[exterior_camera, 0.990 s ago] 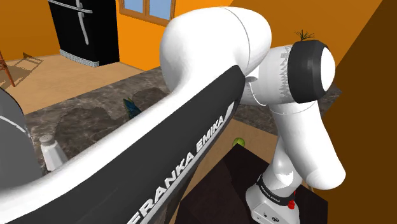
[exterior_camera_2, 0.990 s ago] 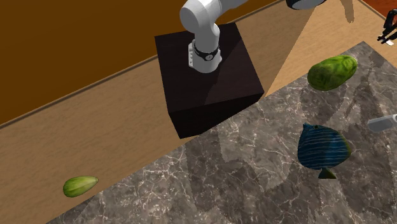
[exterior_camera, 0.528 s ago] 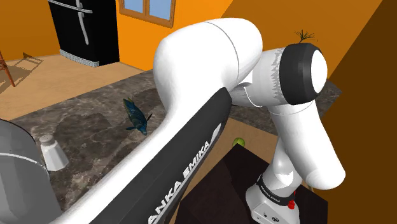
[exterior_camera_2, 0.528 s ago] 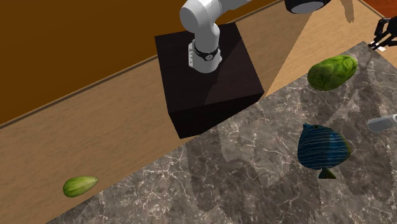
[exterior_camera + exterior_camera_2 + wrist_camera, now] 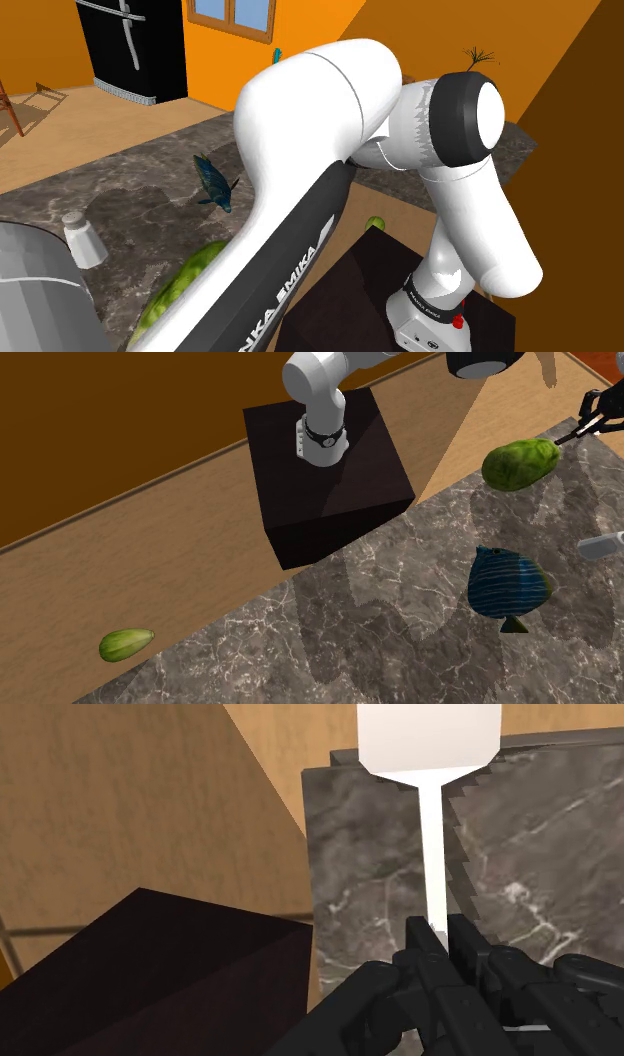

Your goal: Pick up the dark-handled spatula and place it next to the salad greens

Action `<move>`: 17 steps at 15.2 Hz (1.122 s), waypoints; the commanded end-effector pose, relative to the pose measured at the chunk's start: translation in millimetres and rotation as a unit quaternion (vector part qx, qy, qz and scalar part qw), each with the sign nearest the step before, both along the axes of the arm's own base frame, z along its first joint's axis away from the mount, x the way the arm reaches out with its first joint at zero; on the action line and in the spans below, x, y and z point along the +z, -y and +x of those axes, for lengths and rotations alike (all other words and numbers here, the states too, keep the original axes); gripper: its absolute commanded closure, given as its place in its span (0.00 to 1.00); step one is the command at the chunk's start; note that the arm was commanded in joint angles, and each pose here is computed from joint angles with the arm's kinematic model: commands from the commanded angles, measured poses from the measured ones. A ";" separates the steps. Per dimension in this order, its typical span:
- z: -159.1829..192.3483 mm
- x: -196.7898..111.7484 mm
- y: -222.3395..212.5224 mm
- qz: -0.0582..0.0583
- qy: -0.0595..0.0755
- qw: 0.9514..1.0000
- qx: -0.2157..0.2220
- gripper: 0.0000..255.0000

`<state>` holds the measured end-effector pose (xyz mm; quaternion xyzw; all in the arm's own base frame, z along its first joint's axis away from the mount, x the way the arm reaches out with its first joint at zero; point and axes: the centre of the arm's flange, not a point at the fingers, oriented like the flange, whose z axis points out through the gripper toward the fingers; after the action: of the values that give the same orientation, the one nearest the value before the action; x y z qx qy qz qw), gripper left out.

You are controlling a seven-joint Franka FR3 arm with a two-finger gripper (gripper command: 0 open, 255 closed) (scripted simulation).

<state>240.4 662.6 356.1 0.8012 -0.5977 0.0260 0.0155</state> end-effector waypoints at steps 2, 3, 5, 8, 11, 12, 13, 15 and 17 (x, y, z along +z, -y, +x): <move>0.4 -5.6 0.7 -0.004 -0.002 1.000 0.000 1.00; 0.4 -5.6 0.7 -0.004 -0.002 1.000 0.000 1.00; 0.4 -5.6 0.6 -0.004 -0.002 1.000 0.000 1.00; -0.4 -7.4 1.9 -0.004 -0.002 1.000 0.000 0.00; 0.4 -5.6 0.7 -0.004 -0.002 1.000 0.000 0.00; 0.1 7.5 -0.2 -0.004 -0.002 1.000 0.000 0.00; -0.1 20.7 -1.0 -0.004 -0.002 1.000 0.000 0.00; -0.6 44.3 -2.5 -0.004 -0.002 1.000 0.000 0.00; -0.6 44.3 -2.5 -0.004 -0.002 1.000 0.000 0.00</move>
<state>240.2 664.5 397.3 0.8014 -0.5972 0.0268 0.0192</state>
